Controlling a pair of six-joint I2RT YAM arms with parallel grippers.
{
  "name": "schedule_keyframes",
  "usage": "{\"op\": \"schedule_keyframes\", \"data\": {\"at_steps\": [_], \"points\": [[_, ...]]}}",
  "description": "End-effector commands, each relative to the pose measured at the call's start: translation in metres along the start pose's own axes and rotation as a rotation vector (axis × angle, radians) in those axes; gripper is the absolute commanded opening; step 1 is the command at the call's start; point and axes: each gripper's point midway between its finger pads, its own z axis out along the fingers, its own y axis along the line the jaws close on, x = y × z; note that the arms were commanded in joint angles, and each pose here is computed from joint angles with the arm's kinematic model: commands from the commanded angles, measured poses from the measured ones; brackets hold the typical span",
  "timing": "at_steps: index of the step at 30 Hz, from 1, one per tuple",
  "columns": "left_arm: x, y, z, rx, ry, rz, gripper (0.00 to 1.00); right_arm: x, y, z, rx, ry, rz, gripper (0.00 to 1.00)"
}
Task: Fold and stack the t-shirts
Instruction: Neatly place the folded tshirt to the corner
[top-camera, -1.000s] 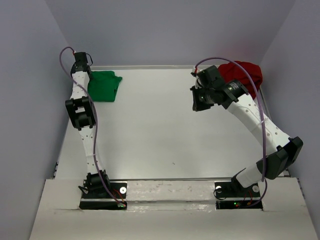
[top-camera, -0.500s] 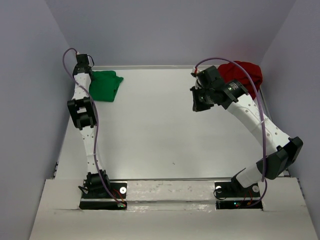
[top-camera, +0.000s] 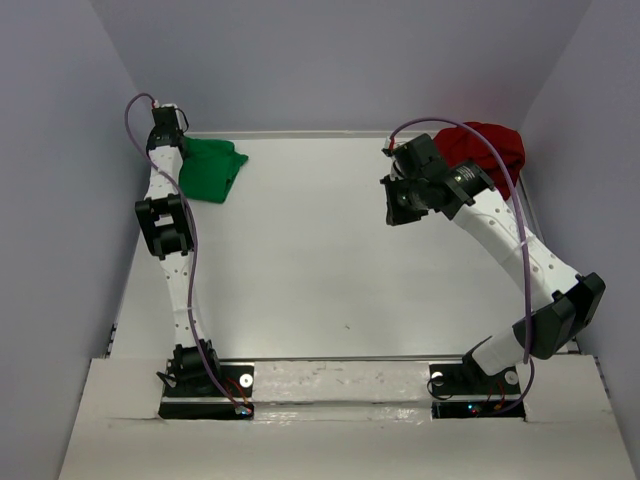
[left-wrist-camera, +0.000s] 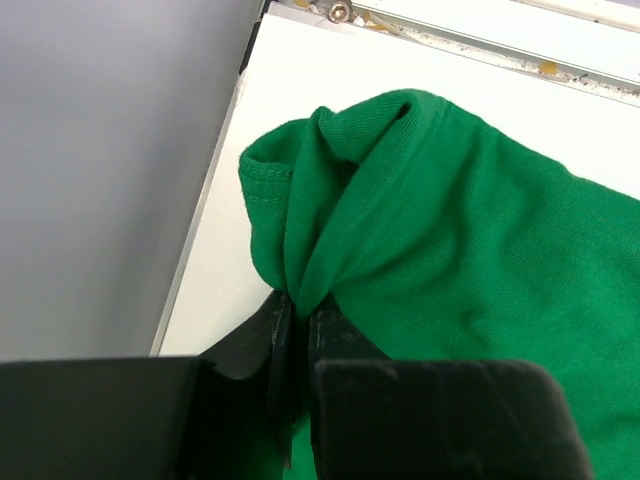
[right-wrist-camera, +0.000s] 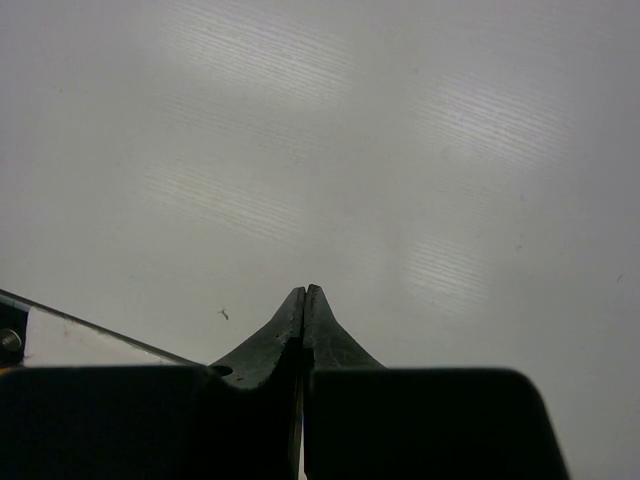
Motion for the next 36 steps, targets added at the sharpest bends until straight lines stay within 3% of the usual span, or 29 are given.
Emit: {"op": "schedule_keyframes", "data": {"at_steps": [1,4,5,8,15,20,27,28,30,31,36], "points": [[-0.030,0.007,-0.006,-0.016,-0.088,-0.012,0.09,-0.004,0.003,-0.008,-0.008,-0.033,0.008,0.00],[-0.027,0.008,-0.007,-0.021,-0.077,-0.021,0.17,-0.006,0.006,-0.009,-0.020,-0.040,0.009,0.00],[-0.027,0.011,-0.008,-0.034,-0.078,-0.028,0.32,-0.005,0.006,-0.008,-0.024,-0.037,0.007,0.00],[-0.028,0.014,-0.011,-0.055,-0.081,-0.050,0.48,-0.003,0.007,-0.006,-0.028,-0.030,0.004,0.00],[-0.028,0.026,-0.023,-0.123,-0.080,-0.091,0.51,0.003,0.007,-0.007,-0.038,-0.031,-0.001,0.00],[-0.052,0.038,-0.053,-0.187,-0.145,-0.161,0.55,0.004,0.007,-0.015,-0.055,-0.049,-0.005,0.00],[-0.071,0.052,-0.081,-0.275,-0.180,-0.144,0.76,0.011,0.005,-0.025,-0.066,-0.081,-0.011,0.00],[-0.072,0.057,-0.084,-0.303,-0.184,-0.148,0.85,0.013,0.004,-0.024,-0.065,-0.075,-0.013,0.00],[-0.076,0.062,-0.088,-0.323,-0.192,-0.119,0.88,0.015,0.005,-0.026,-0.072,-0.074,-0.015,0.00],[-0.078,0.066,-0.091,-0.348,-0.196,-0.120,0.99,0.015,0.004,-0.028,-0.072,-0.081,-0.015,0.00],[-0.089,0.060,-0.114,-0.325,-0.214,-0.137,0.99,0.016,0.004,-0.033,-0.080,-0.091,-0.011,0.00]]}}
